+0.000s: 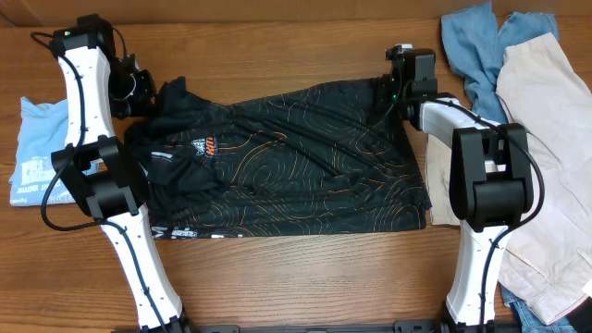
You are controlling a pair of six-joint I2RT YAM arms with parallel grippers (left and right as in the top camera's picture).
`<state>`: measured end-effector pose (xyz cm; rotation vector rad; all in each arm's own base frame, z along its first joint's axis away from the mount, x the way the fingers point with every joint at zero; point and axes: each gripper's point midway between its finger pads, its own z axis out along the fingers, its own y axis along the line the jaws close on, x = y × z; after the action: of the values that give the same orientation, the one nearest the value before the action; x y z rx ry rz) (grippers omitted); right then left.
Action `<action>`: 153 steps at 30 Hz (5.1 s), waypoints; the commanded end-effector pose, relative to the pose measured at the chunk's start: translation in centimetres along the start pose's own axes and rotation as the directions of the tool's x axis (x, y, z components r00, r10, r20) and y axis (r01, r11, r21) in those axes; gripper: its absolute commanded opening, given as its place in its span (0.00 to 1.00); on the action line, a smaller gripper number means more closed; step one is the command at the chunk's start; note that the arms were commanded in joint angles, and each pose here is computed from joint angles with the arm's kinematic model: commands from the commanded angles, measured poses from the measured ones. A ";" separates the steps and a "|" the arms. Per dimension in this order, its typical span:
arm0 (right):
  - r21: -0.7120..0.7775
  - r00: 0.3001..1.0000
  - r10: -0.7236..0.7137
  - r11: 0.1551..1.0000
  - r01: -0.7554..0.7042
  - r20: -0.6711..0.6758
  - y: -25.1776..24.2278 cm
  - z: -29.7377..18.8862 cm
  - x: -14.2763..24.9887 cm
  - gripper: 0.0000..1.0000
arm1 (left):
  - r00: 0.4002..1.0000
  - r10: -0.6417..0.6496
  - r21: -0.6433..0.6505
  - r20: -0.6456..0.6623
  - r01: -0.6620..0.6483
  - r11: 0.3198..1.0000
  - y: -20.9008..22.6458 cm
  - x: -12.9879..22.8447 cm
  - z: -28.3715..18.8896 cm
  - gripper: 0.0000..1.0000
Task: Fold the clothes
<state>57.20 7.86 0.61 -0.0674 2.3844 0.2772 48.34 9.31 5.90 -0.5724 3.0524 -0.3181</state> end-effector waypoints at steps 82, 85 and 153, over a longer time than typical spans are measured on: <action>0.303 0.333 0.330 0.944 -0.133 -0.883 -0.4 -28.1 18.6 0.04 | 0.966 -0.083 -0.308 -0.245 0.003 0.951 5.6 19.0 -4.6 0.04; 0.316 0.313 0.343 0.939 -0.134 -0.886 -0.4 -28.3 19.1 0.04 | 0.967 -0.082 -0.307 -0.243 0.004 0.952 5.6 19.0 -4.6 0.04; 0.223 0.729 0.273 0.960 -0.167 -0.628 -1.8 -18.4 15.7 0.89 | 0.979 -0.069 -0.301 -0.192 0.008 0.953 5.5 17.7 -4.3 0.57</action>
<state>33.11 2.40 1.96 0.2645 3.1548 0.1929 29.69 8.55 8.74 -0.6380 3.3374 0.0814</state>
